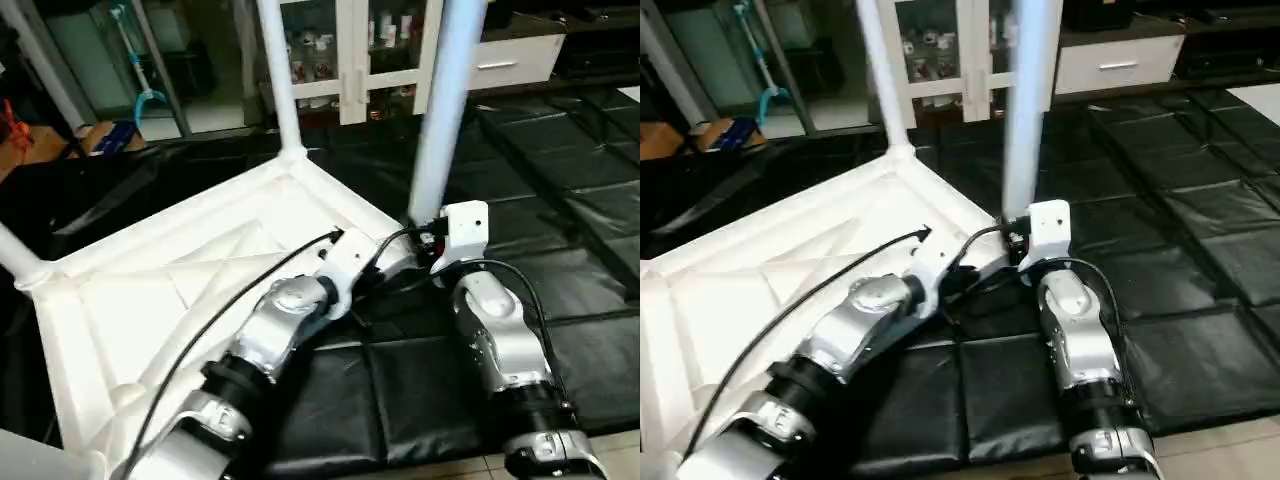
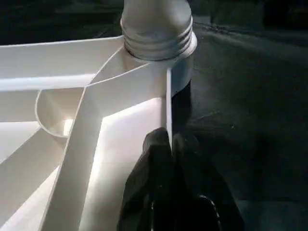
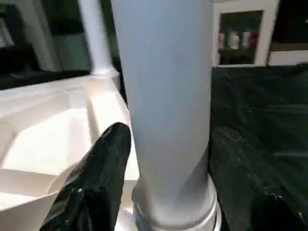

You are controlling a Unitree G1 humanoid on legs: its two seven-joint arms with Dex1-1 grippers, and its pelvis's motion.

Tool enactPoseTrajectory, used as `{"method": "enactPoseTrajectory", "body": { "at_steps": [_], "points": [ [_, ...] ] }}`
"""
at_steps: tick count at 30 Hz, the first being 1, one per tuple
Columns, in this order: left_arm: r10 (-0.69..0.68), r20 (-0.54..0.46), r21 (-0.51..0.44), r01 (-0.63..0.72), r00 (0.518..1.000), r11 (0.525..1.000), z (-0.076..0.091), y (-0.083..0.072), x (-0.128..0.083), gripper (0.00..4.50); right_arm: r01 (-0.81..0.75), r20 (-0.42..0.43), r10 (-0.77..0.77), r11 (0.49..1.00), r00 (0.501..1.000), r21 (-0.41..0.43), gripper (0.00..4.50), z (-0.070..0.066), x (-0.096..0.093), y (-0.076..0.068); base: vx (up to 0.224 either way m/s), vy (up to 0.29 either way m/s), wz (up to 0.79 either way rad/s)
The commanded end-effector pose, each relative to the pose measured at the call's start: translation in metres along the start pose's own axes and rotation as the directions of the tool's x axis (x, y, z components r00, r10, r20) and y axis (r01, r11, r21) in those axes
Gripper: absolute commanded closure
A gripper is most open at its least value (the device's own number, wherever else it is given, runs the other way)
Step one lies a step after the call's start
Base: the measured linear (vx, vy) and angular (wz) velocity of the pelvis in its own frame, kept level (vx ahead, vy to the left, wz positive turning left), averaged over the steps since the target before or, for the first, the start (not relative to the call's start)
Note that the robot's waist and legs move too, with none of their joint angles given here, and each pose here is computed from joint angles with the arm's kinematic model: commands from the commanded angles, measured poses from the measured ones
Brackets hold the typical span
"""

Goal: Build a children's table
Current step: Rotate leg to tighten

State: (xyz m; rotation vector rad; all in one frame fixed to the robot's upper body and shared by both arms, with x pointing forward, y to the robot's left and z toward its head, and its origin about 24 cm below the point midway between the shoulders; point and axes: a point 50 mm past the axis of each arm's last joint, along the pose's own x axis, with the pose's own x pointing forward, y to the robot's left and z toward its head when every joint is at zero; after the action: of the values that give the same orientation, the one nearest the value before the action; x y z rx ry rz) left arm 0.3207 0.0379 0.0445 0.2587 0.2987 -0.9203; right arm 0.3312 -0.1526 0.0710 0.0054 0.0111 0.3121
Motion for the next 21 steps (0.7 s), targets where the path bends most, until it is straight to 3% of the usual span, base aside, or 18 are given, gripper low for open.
{"method": "enactPoseTrajectory", "body": {
  "at_steps": [1, 3, 4, 5, 7, 9, 14, 18, 21],
  "points": [
    [-0.084, -0.053, 0.013, 0.085, 0.995, 0.996, -0.018, -0.006, -0.006, 4.5, -0.056, 0.045, 0.056, 0.998, 0.997, 0.0, 1.53, 0.014, -0.002, -0.005, 0.0, 0.0, 0.0],
    [-0.117, -0.059, 0.035, 0.119, 0.991, 0.992, -0.021, -0.007, -0.01, 4.5, -0.142, 0.011, 0.142, 0.99, 0.99, -0.018, 1.27, 0.016, -0.007, -0.012, 0.0, 0.0, 0.0],
    [-0.145, -0.059, 0.047, 0.148, 0.988, 0.988, -0.023, -0.006, -0.015, 4.5, -0.253, -0.088, 0.246, 0.964, 0.965, -0.078, 1.27, 0.011, -0.016, -0.021, 0.0, 0.0, 0.0],
    [-0.145, -0.059, 0.047, 0.148, 0.988, 0.988, -0.023, -0.006, -0.015, 4.5, -0.253, -0.088, 0.246, 0.964, 0.965, -0.078, 1.08, 0.011, -0.016, -0.021, 0.0, 0.0, 0.0],
    [-0.179, -0.054, 0.05, 0.182, 0.982, 0.982, -0.025, -0.006, -0.02, 4.5, -0.336, -0.176, 0.314, 0.935, 0.933, -0.111, 1.05, 0.006, -0.025, -0.03, 0.0, 0.0, 0.0],
    [-0.215, -0.049, 0.054, 0.217, 0.975, 0.975, -0.026, -0.005, -0.027, 4.5, -0.462, -0.26, 0.425, 0.881, 0.867, -0.1, 1.05, 0.003, -0.04, -0.036, 0.0, 0.0, 0.0],
    [-0.281, -0.057, 0.057, 0.284, 0.958, 0.957, -0.028, -0.008, -0.034, 4.5, -0.594, -0.361, 0.536, 0.802, 0.763, -0.066, 1.05, -0.004, -0.058, -0.038, 0.0, 0.0, 0.0],
    [-0.316, -0.064, 0.057, 0.319, 0.947, 0.946, -0.03, -0.011, -0.037, 4.5, -0.617, -0.361, 0.566, 0.786, 0.741, -0.034, 1.05, -0.004, -0.059, -0.037, 0.0, 0.0, 0.0],
    [-0.351, -0.072, 0.055, 0.355, 0.934, 0.933, -0.031, -0.015, -0.039, 4.5, -0.627, -0.314, 0.586, 0.778, 0.747, -0.04, 1.05, 0.002, -0.056, -0.036, 0.0, 0.0, 0.0]
  ]
}}
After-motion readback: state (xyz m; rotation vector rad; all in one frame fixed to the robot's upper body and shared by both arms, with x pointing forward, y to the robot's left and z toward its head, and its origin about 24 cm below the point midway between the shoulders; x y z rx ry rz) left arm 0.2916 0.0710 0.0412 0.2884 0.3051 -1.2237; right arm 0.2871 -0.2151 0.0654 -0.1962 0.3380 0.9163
